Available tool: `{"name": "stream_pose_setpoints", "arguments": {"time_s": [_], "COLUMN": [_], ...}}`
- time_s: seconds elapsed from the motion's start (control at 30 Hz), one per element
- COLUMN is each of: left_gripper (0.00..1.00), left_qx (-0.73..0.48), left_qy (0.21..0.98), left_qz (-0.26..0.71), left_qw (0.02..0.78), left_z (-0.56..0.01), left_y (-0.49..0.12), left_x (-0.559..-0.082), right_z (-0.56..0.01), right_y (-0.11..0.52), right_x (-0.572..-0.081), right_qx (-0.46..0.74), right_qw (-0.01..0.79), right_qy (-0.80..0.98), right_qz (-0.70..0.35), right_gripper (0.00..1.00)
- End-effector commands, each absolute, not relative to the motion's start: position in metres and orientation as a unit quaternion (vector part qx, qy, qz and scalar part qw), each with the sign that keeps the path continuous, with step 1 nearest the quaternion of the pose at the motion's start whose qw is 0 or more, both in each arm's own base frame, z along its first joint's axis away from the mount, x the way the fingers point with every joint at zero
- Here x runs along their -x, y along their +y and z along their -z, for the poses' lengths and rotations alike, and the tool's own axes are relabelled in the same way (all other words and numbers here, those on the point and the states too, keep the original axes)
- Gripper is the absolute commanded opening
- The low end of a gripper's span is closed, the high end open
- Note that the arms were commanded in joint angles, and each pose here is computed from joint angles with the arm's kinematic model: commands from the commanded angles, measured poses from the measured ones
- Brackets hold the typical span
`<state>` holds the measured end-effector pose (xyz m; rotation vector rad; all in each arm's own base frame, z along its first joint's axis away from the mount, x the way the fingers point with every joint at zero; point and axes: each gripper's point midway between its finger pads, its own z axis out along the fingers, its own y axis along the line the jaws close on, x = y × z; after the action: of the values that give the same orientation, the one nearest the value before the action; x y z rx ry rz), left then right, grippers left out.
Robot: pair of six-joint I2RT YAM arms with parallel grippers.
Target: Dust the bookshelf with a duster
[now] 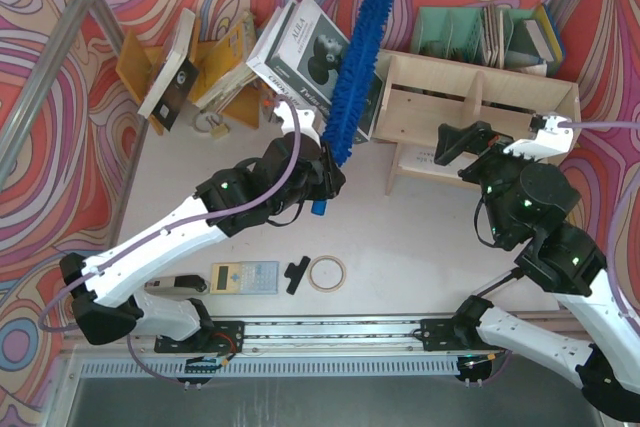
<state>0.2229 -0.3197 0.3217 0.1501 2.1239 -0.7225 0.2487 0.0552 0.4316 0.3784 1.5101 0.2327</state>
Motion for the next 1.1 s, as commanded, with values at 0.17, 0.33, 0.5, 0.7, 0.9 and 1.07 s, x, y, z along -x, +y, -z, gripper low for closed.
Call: {"name": "stream_pose_setpoints", "arguments": {"time_s": [0.17, 0.33, 0.5, 0.7, 0.9, 1.07], "left_gripper": [0.00, 0.00, 0.00, 0.00, 0.00, 0.00], "left_qx": [-0.060, -0.057, -0.058, -0.057, -0.058, -0.065], "left_qy": [0.835, 0.818, 0.819, 0.833, 0.846, 0.847], "left_qz": [0.291, 0.286, 0.286, 0.296, 0.316, 0.338], "left_qw": [0.463, 0.496, 0.494, 0.464, 0.426, 0.405], "left_z": [-0.344, -0.367, -0.363, -0.339, -0.316, -0.311], "left_y": [-0.317, -0.298, -0.297, -0.313, -0.332, -0.348], "left_x": [-0.231, -0.230, -0.229, -0.228, -0.223, -0.219], "right_z": [-0.434, -0.435, -0.431, -0.429, -0.430, -0.428], "right_y": [0.047, 0.046, 0.046, 0.047, 0.045, 0.045], "right_x": [-0.246, -0.245, -0.244, -0.245, -0.244, -0.244], "right_qx": [-0.175, -0.176, -0.179, -0.178, -0.180, -0.182], "right_qw": [0.714, 0.714, 0.712, 0.711, 0.712, 0.711], "right_qy": [0.672, 0.671, 0.672, 0.674, 0.672, 0.673], "right_qz": [-0.091, -0.093, -0.095, -0.093, -0.092, -0.092], "right_gripper": [0.99, 0.99, 0.99, 0.99, 0.99, 0.99]}}
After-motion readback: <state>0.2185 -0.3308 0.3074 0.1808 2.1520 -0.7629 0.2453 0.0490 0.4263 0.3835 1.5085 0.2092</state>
